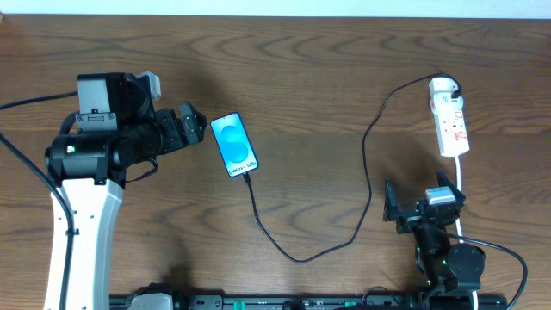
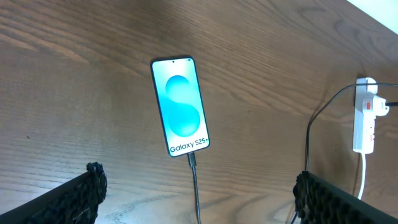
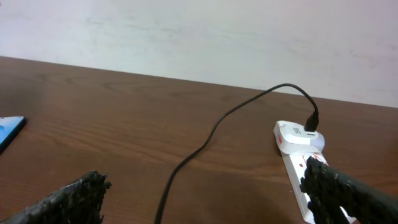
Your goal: Plug charger to phone and switch on socket
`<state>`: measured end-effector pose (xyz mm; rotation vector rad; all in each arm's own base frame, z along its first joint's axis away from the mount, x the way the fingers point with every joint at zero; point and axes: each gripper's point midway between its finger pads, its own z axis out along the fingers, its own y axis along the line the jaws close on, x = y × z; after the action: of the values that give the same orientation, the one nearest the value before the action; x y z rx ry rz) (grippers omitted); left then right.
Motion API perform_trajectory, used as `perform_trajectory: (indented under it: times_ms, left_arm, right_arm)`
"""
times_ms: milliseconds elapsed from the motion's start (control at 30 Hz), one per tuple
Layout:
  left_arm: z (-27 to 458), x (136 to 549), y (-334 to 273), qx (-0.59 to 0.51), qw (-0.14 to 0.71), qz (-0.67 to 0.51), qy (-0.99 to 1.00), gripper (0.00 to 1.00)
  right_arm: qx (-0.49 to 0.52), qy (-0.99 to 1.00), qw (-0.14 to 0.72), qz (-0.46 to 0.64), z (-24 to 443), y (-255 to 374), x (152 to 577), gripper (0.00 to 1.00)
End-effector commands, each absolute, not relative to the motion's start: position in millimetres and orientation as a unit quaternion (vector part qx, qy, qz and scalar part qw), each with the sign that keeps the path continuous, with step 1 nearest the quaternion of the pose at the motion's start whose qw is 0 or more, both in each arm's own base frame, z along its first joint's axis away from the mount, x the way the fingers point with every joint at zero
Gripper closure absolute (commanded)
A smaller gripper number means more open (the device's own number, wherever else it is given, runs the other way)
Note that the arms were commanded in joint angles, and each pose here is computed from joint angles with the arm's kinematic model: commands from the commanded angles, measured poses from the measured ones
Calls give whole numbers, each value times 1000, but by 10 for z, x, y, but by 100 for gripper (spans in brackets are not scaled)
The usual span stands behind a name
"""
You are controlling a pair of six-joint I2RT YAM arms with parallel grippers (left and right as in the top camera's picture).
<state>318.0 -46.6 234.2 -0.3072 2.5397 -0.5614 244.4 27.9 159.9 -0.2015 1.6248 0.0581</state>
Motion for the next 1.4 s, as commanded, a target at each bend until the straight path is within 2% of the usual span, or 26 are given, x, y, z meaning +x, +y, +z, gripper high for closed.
perform_trajectory:
  times_ms: [0, 433, 600, 733, 967, 1367]
  left_arm:
    - [2340, 3187, -447, -117, 258, -204, 937, 2]
    - [2340, 3187, -447, -117, 258, -204, 937, 2]
    - [2280, 3207, -183, -140, 272, -128, 944, 2]
    - [2384, 3192, -38, -146, 316, -91, 933, 2]
    - [2585, 3119, -10, -85, 440, -70, 891, 2]
    - [2190, 2815, -129, 6, 561, -45, 827, 2]
  right_arm:
    - [-93, 722, 685, 24, 1601, 285, 2442, 1]
    - [-93, 722, 685, 24, 1601, 285, 2442, 1]
    - [-93, 722, 685, 24, 1601, 285, 2442, 1]
    - [-93, 722, 685, 24, 1602, 285, 2442, 1]
    - [-93, 722, 685, 24, 1601, 285, 2442, 1]
    - [-93, 722, 685, 24, 1601, 285, 2442, 1]
